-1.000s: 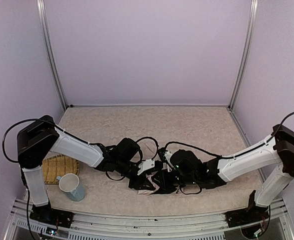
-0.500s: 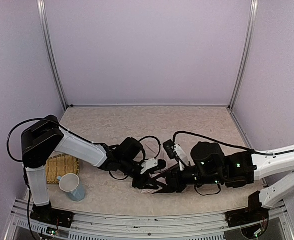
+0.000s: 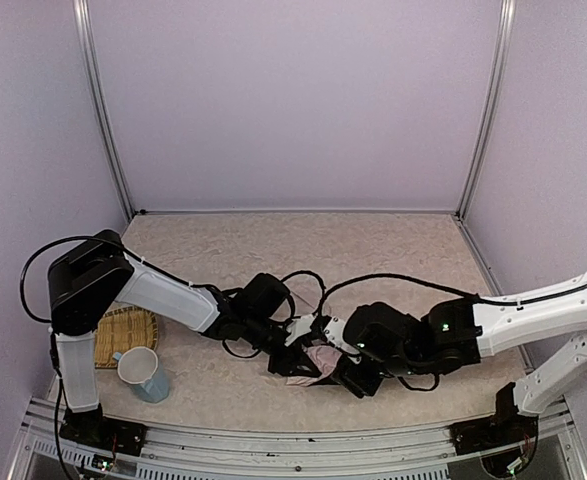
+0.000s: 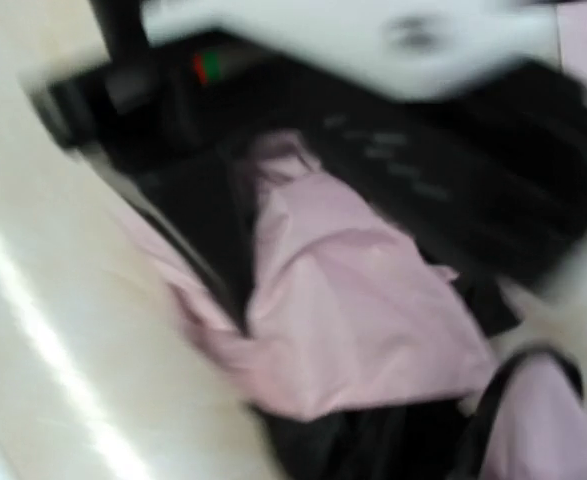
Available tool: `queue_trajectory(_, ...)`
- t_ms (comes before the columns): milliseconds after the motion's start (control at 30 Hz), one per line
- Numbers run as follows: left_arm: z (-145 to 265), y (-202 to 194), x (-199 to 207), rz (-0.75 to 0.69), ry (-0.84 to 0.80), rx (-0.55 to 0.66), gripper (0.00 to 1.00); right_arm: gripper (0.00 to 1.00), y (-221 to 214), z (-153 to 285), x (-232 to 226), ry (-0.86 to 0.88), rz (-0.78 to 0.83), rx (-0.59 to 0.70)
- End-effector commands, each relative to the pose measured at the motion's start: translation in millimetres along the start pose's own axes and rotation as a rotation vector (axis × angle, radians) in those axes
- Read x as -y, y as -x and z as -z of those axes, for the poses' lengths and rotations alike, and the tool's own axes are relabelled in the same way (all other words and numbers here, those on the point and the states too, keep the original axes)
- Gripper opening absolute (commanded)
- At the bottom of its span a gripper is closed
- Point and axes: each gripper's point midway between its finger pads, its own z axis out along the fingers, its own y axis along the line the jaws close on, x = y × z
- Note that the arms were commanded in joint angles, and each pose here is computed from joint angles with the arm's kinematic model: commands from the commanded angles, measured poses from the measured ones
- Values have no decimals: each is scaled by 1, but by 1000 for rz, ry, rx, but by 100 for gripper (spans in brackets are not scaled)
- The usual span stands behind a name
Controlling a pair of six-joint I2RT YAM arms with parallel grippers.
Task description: Put away the umbrella
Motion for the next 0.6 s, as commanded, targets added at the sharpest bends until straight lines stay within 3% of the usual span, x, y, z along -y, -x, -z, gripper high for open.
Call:
queue_trajectory(0, -9, -126, 14, 227, -2, -368, 37, 69, -29, -27, 24, -152, 404, -190)
queue_trajectory(167, -7, -123, 15, 231, -10, -362, 37, 73, -48, -57, 12, -80, 587, -264)
queue_trajectory(333, -7, -123, 18, 242, -39, -353, 37, 71, -71, -82, 22, -138, 684, -367)
queue_trajectory(467, -8, -123, 19, 257, -64, -359, 39, 60, -92, -98, 20, -125, 687, -460)
queue_trajectory(567, -7, -116, 23, 268, -101, -341, 42, 45, -99, -103, 13, -90, 660, -475)
